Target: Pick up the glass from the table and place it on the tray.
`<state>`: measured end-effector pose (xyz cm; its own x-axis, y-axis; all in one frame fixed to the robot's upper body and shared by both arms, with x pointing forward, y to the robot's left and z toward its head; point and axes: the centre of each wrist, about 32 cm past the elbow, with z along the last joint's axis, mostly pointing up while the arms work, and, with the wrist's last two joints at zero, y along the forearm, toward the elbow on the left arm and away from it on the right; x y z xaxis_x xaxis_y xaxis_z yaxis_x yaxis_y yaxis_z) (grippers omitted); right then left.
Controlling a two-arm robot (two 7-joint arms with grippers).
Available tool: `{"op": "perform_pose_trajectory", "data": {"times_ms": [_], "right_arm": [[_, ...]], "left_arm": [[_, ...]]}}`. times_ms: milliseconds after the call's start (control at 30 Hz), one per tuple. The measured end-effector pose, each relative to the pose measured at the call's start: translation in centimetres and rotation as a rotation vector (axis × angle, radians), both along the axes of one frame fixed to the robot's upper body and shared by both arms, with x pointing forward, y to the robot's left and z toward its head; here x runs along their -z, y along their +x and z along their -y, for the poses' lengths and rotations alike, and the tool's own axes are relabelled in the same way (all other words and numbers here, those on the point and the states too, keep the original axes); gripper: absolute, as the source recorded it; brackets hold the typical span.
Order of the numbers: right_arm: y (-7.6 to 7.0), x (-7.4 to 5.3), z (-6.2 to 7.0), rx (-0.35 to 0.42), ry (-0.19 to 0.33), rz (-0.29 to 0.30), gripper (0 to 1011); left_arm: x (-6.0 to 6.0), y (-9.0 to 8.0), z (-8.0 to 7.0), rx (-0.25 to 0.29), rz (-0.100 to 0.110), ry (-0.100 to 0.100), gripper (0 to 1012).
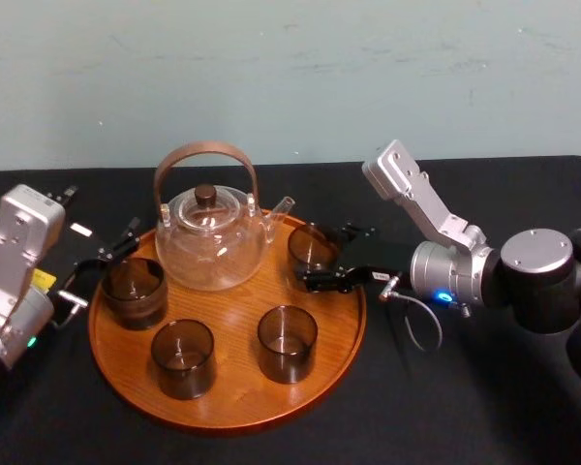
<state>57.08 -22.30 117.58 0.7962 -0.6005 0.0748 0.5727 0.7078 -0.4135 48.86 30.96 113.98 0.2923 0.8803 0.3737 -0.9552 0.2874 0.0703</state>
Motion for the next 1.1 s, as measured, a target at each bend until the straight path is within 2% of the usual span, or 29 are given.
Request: {"op": "perform_pose_trajectory", "data": {"times_ms": [533,1100], "right_arm": [[-0.03,0.70,-0.04,0.006,-0.006,-0.019,902],[-0.07,0.79,-0.08,0.003,-0.013,-0.022,902]], "left_arm": [[0.00,0.00,0.00,0.000,0.000,0.000,1001],[0.00,0.00,0.00,0.000,0.000,0.000,1001]]}}
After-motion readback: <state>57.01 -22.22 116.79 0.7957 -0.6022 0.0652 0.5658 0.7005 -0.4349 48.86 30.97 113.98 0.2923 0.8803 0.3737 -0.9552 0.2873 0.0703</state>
